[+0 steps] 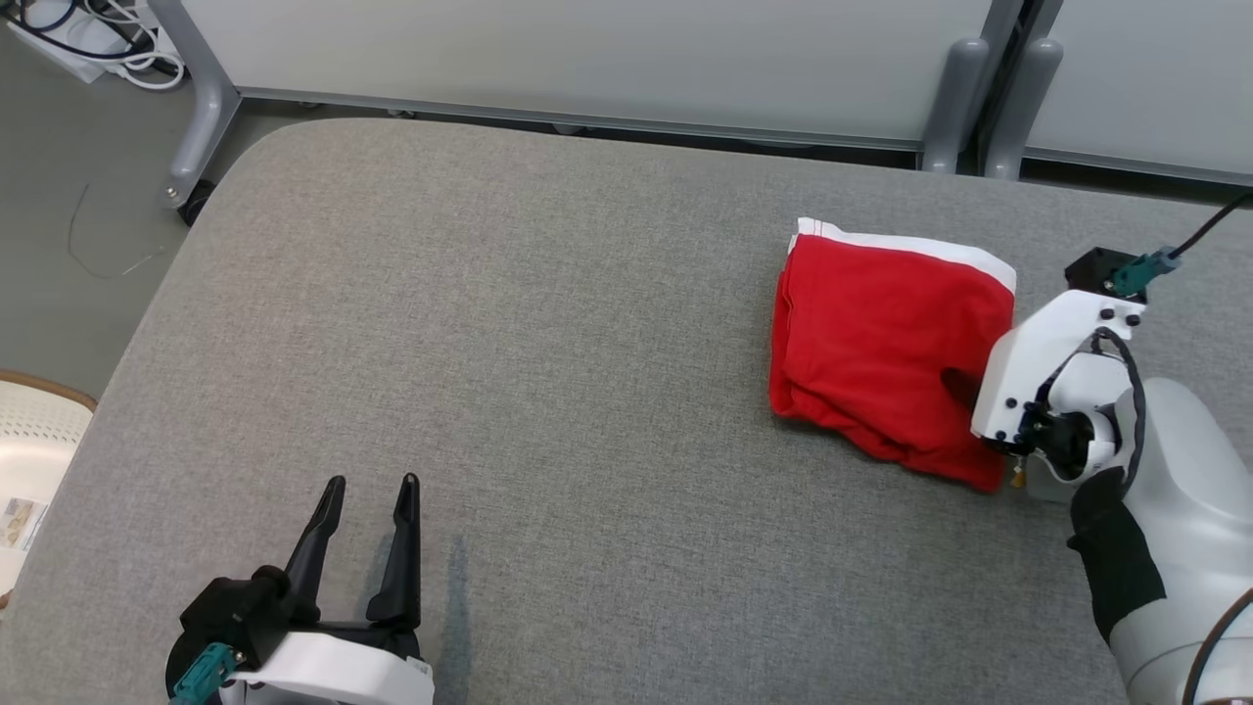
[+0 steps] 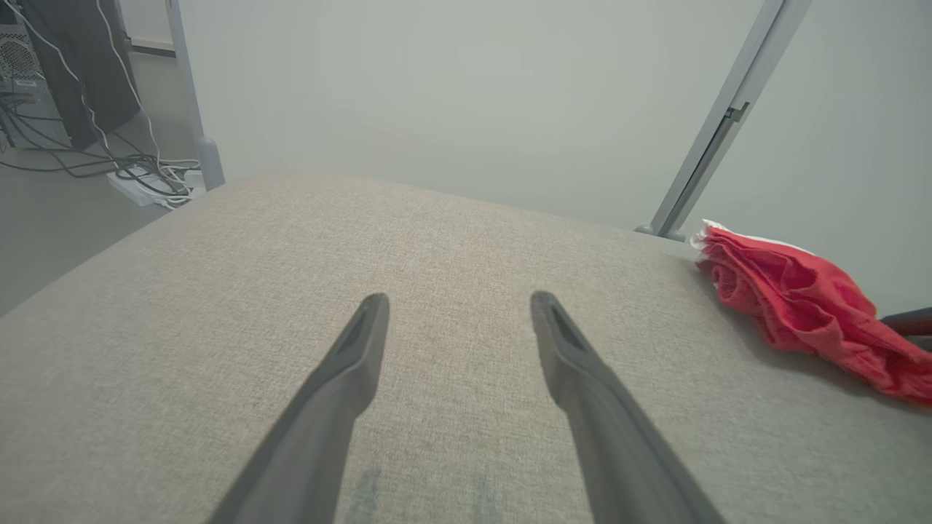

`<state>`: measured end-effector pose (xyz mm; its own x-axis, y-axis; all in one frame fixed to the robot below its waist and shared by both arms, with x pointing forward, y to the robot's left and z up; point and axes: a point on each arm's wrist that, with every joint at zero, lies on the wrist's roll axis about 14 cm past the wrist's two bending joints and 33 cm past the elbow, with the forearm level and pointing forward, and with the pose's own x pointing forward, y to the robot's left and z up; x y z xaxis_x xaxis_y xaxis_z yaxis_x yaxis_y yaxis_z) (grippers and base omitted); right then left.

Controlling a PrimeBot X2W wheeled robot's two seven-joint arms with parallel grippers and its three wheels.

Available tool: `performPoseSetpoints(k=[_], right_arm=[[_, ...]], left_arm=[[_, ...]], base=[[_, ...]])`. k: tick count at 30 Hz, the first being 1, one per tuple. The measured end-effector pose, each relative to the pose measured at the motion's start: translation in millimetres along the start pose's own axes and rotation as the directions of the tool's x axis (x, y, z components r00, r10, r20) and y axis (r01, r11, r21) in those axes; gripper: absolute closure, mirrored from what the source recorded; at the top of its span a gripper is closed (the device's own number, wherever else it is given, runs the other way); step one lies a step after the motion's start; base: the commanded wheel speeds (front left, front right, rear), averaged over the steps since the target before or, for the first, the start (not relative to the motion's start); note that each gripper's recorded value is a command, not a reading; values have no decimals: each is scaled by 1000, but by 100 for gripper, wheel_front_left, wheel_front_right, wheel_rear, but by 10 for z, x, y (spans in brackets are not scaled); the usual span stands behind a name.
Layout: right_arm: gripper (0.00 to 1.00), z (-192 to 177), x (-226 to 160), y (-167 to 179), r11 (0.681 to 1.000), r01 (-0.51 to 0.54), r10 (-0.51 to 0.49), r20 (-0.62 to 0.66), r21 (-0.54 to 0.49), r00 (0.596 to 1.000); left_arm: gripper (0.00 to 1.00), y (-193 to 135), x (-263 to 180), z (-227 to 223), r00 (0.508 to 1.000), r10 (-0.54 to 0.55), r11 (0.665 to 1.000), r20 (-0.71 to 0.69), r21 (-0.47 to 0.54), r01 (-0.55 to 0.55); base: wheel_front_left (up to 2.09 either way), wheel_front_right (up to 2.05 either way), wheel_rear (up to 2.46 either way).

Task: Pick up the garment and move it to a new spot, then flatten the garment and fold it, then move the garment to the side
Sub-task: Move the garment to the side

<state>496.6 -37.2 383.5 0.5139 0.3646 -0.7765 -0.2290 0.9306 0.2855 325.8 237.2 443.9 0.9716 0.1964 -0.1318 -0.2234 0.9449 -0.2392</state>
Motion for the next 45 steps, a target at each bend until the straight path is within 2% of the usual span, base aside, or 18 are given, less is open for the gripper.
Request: performPoseSetpoints(k=[1, 2, 5, 6, 14, 19, 22, 25, 27, 33, 34, 35, 37, 42, 43, 45], right_arm=[[0, -6, 3, 29, 1000, -9, 9, -1, 2, 1000], [20, -19, 4, 41, 1000, -11, 11, -4, -4, 1000], [91, -47, -7, 57, 1000, -12, 12, -5, -24, 1000], [100, -41, -16, 59, 999, -10, 11, 3, -33, 1000], [100, 110, -180, -100, 996, 49, -41, 100, -78, 994], [100, 269, -362, -141, 976, 105, -75, 159, -189, 984], [100, 359, -505, -170, 950, 154, -103, 194, -272, 976], [100, 455, -691, -276, 913, 219, -141, 238, -345, 961], [100, 465, -846, -519, 875, 292, -201, 257, -387, 945], [100, 293, -1301, -1175, 789, 429, -352, 249, -440, 902], [100, 293, -1301, -1175, 789, 429, -352, 249, -440, 902], [100, 222, -1461, -1402, 750, 471, -405, 241, -464, 882], [100, 133, -1612, -1622, 708, 501, -453, 224, -498, 863], [100, 112, -1836, -1861, 634, 540, -513, 221, -553, 829], [100, 112, -1836, -1861, 634, 540, -513, 221, -553, 829], [100, 109, -1917, -1978, 599, 558, -543, 221, -575, 810]], left_arm=[[0, -14, 7, 2, 1000, -4, 1000, 1, -1, 4], [0, -24, 15, 2, 1000, -8, 1000, 1, -2, 8], [0, -69, 40, -5, 1000, -24, 1000, 0, -6, 24], [0, -92, 48, -11, 999, -32, 999, -1, -6, 32], [0, -289, 114, -34, 995, -95, 995, -4, -15, 95], [0, -394, 146, -7, 991, -130, 991, 6, -15, 131], [0, -470, 130, -23, 988, -155, 988, 3, -19, 155], [0, -584, 145, -3, 982, -189, 982, 11, -22, 189], [0, -659, 149, -9, 977, -211, 977, 10, -23, 212], [0, -909, 215, -19, 959, -283, 959, 7, -26, 283], [0, -909, 215, -19, 959, -283, 959, 7, -26, 283], [0, -993, 242, -43, 952, -305, 952, 1, -28, 305], [0, -1080, 311, -62, 945, -327, 945, -5, -30, 327], [0, -1129, 400, -133, 938, -347, 938, -27, -22, 346], [0, -1129, 400, -133, 938, -347, 938, -27, -22, 346], [0, -1140, 425, -164, 935, -352, 936, -36, -22, 352]], base=[[0, 0, 0], [0, 0, 0], [0, 0, 0], [0, 0, 0], [0, 0, 0], [0, 0, 0], [0, 0, 0], [0, 0, 0], [0, 0, 0], [0, 0, 0], [0, 0, 0], [0, 0, 0], [0, 0, 0], [0, 0, 0], [0, 0, 0], [0, 0, 0]])
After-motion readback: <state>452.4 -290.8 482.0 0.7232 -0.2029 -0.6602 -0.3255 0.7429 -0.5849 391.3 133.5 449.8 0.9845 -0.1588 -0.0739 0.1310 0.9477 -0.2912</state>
